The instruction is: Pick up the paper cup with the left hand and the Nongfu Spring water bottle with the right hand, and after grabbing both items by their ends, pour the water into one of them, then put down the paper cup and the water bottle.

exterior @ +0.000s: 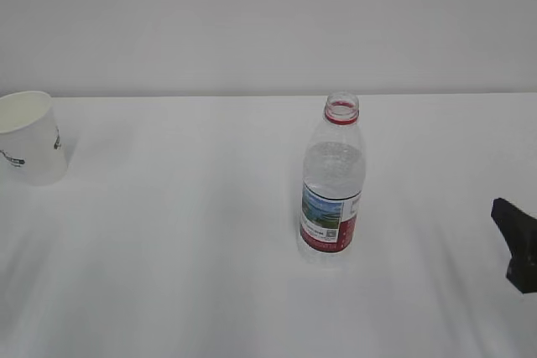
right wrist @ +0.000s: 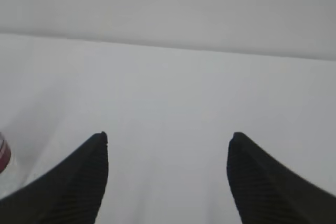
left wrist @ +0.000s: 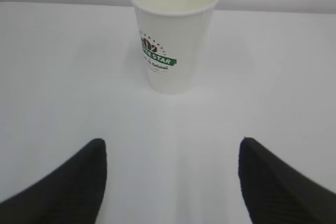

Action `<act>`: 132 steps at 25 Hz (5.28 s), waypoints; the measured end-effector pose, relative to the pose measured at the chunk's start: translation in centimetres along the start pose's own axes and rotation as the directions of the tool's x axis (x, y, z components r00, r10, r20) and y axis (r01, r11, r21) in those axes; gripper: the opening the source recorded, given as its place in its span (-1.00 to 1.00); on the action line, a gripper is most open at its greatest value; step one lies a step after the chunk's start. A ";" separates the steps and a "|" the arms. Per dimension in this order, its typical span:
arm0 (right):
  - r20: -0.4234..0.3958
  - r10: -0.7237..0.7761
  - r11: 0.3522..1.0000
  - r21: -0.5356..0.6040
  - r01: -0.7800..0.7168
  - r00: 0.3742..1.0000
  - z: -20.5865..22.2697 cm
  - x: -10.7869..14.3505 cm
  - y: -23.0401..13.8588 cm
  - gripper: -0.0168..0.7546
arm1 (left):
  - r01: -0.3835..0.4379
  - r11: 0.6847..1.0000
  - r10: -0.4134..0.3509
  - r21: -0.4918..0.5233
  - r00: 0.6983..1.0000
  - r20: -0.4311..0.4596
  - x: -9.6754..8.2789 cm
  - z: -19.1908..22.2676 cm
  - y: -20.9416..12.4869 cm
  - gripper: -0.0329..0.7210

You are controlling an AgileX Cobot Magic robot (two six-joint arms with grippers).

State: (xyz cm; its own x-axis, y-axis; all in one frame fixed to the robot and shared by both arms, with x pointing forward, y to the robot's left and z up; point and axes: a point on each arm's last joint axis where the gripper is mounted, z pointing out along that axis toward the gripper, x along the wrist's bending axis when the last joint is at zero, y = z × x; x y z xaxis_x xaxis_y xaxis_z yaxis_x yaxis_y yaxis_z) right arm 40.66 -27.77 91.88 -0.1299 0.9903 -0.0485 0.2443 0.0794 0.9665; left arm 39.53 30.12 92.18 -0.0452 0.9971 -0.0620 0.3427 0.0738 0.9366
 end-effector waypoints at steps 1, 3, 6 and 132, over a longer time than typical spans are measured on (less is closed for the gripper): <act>-0.007 0.002 1.000 0.021 -0.002 1.000 -0.2 0.1 -0.4 0.43 | -0.005 1.000 0.006 -0.005 1.000 0.024 -0.2 0.0 0.0 0.60; -0.027 0.006 0.999 0.041 -0.005 1.000 -0.2 0.3 -0.8 0.43 | -0.021 1.000 0.022 -0.017 0.997 0.075 -0.7 0.0 0.1 0.60; -0.092 -0.007 0.998 0.064 0.013 0.996 0.0 0.9 -1.3 0.43 | -0.031 0.999 0.033 -0.020 0.994 0.106 -1.0 0.0 0.2 0.60; -0.718 -0.214 0.971 -0.086 0.221 0.663 12.6 8.0 -1.1 0.74 | -0.090 0.991 0.111 -0.102 0.968 0.223 -2.1 -0.3 0.7 0.65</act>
State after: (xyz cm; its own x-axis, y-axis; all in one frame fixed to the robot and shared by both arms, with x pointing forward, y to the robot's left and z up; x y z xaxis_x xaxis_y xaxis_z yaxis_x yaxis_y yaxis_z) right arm 51.45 -18.45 87.26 -0.8281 0.5575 -0.0583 0.1258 0.2862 0.9499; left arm 39.64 28.06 93.09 0.2037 0.9785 -0.0326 0.2474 -0.0192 0.9687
